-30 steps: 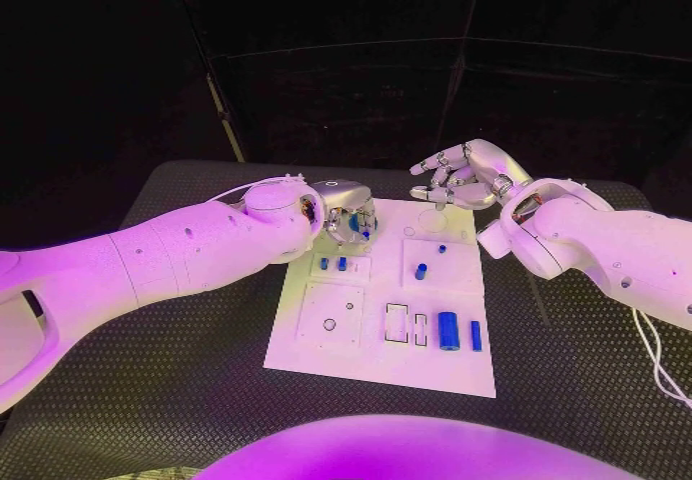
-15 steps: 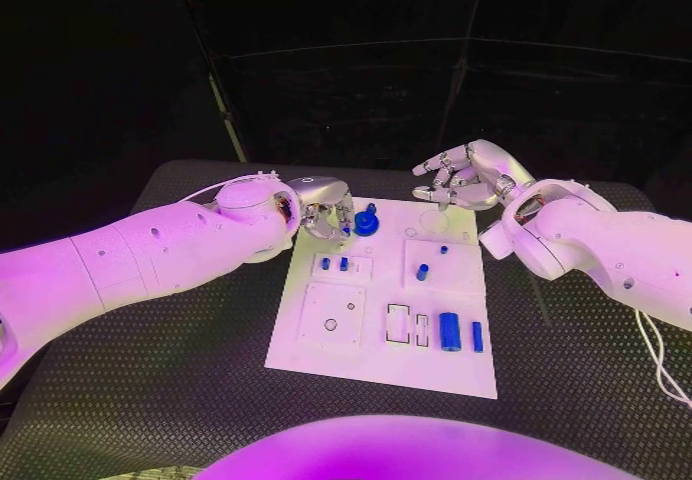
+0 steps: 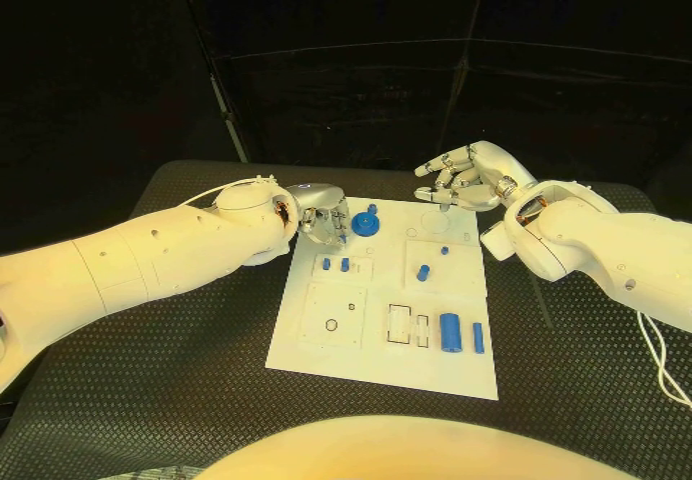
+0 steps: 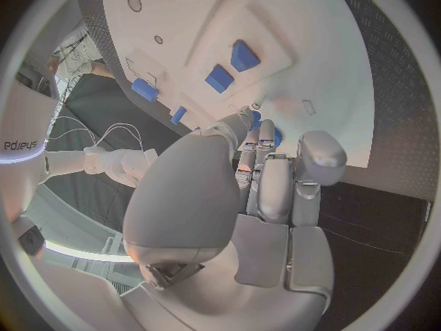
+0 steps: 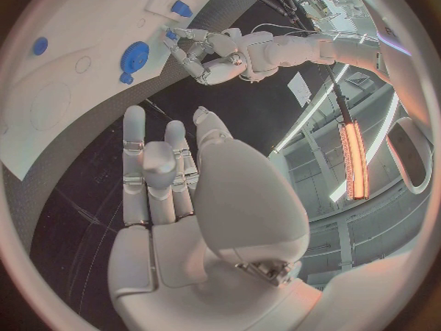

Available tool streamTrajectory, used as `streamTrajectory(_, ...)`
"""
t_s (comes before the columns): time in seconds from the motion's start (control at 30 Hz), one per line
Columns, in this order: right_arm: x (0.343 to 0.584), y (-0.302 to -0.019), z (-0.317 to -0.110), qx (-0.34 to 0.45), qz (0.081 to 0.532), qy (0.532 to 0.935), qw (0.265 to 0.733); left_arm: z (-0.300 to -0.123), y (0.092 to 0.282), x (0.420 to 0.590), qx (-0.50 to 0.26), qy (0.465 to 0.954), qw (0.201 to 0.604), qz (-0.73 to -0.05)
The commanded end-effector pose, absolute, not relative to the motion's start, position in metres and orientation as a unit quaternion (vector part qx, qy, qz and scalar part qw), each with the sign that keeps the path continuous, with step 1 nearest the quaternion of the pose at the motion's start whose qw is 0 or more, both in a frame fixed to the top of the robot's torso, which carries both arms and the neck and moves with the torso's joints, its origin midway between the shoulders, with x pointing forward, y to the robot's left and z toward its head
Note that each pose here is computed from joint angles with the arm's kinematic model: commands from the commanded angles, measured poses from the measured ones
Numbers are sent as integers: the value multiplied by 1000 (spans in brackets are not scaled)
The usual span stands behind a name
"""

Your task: Assemble the parts on the task board

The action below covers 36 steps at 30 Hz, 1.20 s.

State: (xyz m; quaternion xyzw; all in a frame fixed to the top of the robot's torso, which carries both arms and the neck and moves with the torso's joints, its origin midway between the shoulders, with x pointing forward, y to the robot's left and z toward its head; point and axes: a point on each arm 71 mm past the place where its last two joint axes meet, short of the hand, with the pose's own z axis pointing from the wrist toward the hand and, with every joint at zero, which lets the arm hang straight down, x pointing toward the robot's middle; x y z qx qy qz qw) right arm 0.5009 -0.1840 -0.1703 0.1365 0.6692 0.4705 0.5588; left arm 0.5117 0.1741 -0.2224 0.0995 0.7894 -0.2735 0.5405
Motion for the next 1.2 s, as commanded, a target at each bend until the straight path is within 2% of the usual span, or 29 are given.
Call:
streamTrajectory(0.03,501,-183,-169,134,475,667,558,-225,175,513,90,802,525,-271)
streamTrajectory(0.63,501,-183,-169,134,475,667,558,-229,173,513,80,814,505,-276)
streamTrajectory(1.2,501,-183,-169,134,475,667,558,-229,172,513,78,815,502,-278)
